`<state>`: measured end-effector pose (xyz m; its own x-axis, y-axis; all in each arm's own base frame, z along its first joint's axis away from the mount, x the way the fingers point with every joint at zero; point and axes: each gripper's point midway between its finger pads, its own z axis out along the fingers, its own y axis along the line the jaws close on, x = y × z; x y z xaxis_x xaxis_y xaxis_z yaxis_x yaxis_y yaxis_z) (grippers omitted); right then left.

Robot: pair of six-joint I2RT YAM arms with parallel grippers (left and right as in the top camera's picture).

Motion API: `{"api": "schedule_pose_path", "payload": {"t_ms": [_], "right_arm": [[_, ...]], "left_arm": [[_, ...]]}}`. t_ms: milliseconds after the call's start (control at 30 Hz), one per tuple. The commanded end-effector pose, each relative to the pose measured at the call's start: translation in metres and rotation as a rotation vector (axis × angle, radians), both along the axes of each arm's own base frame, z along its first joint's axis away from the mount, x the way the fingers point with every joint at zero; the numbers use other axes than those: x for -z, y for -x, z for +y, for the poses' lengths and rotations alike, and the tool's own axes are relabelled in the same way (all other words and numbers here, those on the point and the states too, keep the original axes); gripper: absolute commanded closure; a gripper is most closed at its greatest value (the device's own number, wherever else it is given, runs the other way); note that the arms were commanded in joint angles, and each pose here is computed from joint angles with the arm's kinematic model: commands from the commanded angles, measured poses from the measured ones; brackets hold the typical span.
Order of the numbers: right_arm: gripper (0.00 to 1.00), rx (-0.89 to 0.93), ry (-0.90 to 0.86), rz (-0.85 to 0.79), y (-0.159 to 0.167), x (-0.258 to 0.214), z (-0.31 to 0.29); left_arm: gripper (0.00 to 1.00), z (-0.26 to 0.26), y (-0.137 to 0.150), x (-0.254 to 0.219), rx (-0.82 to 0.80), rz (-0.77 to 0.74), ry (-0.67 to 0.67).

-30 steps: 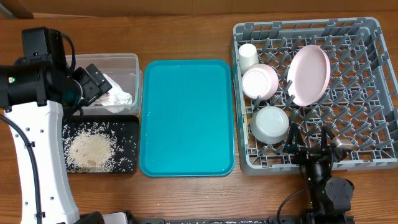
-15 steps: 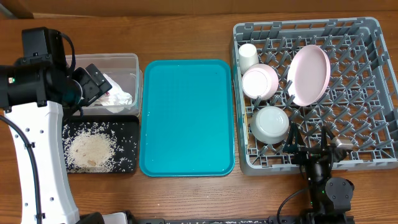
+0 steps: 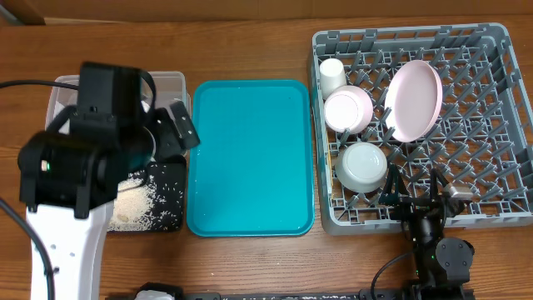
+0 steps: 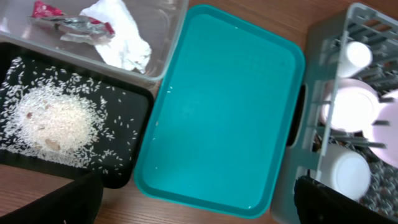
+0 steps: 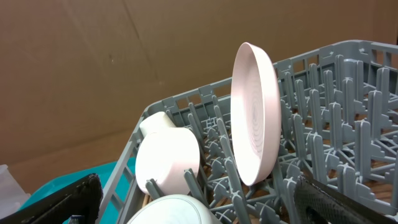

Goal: Sort waste into correct bins and load items into the dishwasher

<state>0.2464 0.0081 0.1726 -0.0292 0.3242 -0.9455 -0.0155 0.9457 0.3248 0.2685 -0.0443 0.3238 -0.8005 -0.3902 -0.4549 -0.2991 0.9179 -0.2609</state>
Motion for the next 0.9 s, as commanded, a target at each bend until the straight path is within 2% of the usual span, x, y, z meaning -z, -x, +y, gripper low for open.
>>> {"api": "schedule_pose_path", "payload": {"t_ms": [0,233,600,867], "right_arm": [[0.0,-0.004,-0.001,-0.003,0.0,0.002,0.0],[0.0,-0.004,-0.001,-0.003,0.0,0.002,0.0],[0.0,-0.004,-0.001,-0.003,0.0,0.002,0.001],[0.0,-0.004,-0.001,-0.003,0.0,0.002,0.0]], "left_arm": [[0.0,-0.001,0.01,-0.017,0.01,-0.066,0.009],[0.0,0.001,0.022,-0.029,-0.01,-0.146,0.035],[0.0,0.003,-0.014,-0.042,-0.042,-0.53,0.088],[0.0,0.014,-0.028,-0.025,-0.077,-0.74,0.124]]}}
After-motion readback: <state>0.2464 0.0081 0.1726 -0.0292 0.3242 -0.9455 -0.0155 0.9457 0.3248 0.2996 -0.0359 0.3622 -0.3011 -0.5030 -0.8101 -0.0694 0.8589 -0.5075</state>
